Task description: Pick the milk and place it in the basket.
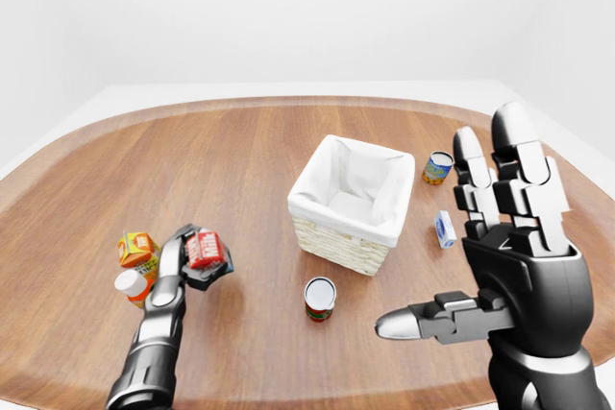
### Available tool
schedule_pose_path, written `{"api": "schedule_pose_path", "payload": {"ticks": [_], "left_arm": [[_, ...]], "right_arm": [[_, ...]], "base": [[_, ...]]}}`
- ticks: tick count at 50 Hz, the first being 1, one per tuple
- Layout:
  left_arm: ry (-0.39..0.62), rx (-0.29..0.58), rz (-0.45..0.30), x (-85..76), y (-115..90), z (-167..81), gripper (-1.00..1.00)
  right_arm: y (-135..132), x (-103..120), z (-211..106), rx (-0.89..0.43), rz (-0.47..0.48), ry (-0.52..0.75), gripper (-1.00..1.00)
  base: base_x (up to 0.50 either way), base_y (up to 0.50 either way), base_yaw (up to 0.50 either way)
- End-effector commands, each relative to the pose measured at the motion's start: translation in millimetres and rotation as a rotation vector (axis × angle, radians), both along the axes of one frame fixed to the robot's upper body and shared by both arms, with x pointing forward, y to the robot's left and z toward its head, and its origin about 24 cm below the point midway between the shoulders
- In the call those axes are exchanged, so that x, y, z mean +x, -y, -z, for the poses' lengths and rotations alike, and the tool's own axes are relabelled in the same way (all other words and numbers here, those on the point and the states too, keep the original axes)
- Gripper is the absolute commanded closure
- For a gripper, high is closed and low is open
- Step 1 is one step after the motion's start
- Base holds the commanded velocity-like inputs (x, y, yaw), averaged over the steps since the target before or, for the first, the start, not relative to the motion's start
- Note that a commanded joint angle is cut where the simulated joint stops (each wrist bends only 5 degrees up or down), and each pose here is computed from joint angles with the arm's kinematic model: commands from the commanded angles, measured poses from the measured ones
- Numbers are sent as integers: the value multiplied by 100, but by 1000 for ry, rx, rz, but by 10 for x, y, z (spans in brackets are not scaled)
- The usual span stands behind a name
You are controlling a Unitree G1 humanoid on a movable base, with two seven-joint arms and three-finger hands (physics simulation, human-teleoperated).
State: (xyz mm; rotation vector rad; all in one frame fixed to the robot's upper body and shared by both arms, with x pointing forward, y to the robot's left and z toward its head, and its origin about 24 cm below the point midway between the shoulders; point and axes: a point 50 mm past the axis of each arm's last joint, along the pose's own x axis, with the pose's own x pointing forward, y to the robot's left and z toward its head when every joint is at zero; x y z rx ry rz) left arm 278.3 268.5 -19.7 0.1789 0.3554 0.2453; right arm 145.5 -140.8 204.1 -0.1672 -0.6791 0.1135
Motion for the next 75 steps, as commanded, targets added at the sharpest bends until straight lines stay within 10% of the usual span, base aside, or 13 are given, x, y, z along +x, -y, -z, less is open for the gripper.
{"api": "schedule_pose_path", "payload": {"ticks": [1, 29, 75], "left_arm": [[190, 16, 10, 135, -17, -416, 100], [516, 160, 119, 315, 138, -1304, 100], [634, 272, 294, 812, 706, -2198, 100]], "right_arm": [[-3, -1, 3, -1, 0, -2, -100], [-14, -2, 5, 0, -4, -3, -100], [-12, -2, 6, -1, -3, -4, -100]], "base": [[0, 0, 0], [0, 0, 0], [0, 0, 0]]}}
